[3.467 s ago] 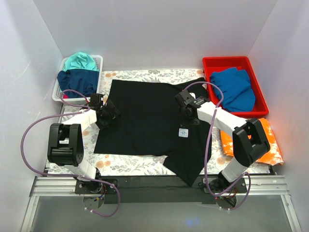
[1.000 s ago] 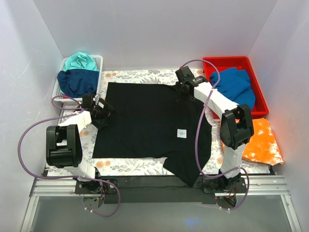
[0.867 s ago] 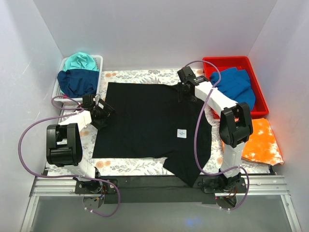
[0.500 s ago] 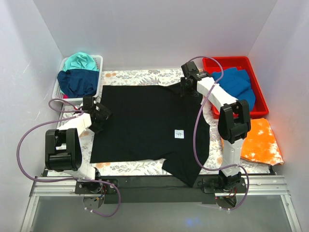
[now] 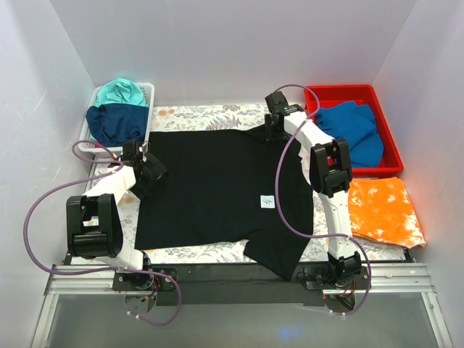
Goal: Fold and stack the t-shirts
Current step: Flatten the tshirt out
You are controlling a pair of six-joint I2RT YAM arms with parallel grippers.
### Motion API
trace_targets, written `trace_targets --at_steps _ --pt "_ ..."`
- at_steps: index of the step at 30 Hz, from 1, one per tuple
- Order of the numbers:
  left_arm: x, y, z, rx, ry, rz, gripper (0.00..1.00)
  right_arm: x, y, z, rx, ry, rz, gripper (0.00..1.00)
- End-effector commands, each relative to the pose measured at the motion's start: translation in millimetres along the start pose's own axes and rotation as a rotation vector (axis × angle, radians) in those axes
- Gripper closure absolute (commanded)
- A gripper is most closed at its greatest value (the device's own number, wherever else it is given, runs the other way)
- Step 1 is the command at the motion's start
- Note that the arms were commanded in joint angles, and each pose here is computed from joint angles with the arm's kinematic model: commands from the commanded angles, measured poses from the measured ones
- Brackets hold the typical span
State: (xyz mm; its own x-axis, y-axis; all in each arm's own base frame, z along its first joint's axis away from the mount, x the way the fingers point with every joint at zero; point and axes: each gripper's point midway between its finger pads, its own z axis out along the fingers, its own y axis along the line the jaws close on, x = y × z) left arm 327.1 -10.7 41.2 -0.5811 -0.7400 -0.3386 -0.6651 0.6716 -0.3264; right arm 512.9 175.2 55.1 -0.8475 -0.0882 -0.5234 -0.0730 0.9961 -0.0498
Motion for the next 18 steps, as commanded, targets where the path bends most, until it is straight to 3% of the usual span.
trace_targets --at_steps 1,8,18 --pt "-32.3 -27.1 -25.5 0.074 -0.072 0.069 0.06 -24.2 2.5 4.5 -0.002 -0.067 -0.021 0.47" --pt "-53.2 -47.2 -60.2 0.131 -0.135 0.093 0.06 -21.6 7.4 25.7 -0.014 -0.069 -0.047 0.46" --pt "-48.3 -40.7 -58.8 0.11 -0.116 0.111 0.05 -49.0 16.4 40.7 -0.038 -0.176 -0.061 0.44"
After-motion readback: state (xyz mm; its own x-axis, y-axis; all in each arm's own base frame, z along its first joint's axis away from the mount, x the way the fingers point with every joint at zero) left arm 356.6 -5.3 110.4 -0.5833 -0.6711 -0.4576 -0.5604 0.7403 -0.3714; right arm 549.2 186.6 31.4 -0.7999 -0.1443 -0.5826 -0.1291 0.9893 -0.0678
